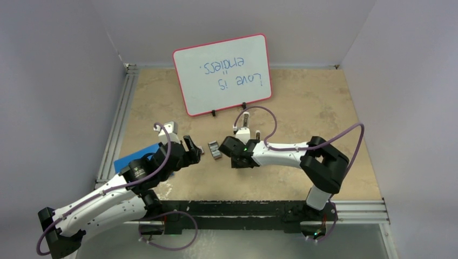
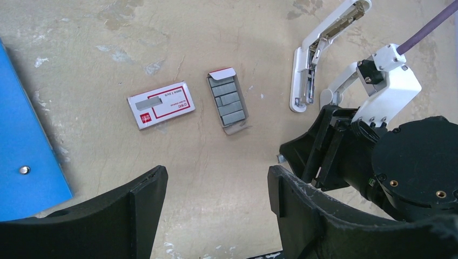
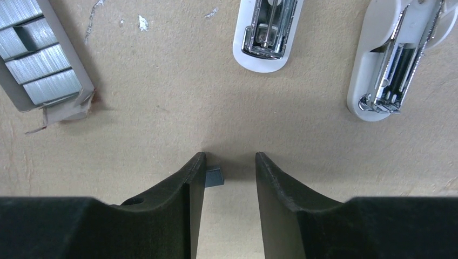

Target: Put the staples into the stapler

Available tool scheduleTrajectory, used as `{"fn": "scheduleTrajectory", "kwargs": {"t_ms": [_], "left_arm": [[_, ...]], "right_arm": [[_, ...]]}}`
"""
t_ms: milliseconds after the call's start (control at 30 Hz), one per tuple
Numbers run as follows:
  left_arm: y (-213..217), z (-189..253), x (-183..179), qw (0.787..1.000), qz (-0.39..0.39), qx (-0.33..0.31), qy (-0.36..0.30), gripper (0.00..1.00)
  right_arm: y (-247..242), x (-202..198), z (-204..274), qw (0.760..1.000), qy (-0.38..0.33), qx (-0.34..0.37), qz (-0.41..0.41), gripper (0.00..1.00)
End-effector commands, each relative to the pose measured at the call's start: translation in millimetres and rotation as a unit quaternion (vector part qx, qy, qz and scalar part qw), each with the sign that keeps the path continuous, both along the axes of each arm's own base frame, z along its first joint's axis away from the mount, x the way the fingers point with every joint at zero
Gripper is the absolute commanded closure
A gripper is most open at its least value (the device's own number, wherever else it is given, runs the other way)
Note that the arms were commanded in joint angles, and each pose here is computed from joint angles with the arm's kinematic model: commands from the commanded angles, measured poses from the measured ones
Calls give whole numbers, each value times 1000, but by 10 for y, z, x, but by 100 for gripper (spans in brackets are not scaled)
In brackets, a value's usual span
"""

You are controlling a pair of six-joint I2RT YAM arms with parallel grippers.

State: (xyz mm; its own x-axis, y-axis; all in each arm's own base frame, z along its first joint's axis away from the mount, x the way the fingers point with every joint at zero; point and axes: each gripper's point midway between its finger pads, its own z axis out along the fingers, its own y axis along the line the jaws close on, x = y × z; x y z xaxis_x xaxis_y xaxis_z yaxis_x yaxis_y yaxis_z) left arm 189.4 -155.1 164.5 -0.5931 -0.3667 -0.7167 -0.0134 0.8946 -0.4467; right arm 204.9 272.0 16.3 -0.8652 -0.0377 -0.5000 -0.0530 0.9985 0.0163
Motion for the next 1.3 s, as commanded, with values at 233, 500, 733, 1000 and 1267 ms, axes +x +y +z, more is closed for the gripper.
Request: {"fn": "scheduleTrajectory", "kwargs": {"t_ms": [233, 500, 733, 1000, 1267], "left_arm": [[-26, 80, 46, 1000, 5, -18, -14, 31], [-25, 76, 48, 1000, 6, -16, -14, 31], [-30, 47, 45, 1000, 5, -15, -11, 31], [-32, 18, 31, 1000, 5, -17, -7, 31], [-48, 10, 33, 1000, 4, -18, -4, 31]], "right_arm": [[-152, -71, -16, 1000, 6, -28, 9, 59], [-255, -112, -132, 999, 21, -50, -3, 64], [-352, -212, -123, 998, 35, -55, 7, 68], [-326, -297, -66, 998, 41, -28, 36, 72], [-64, -302, 106, 993, 24, 39, 111, 66]]}}
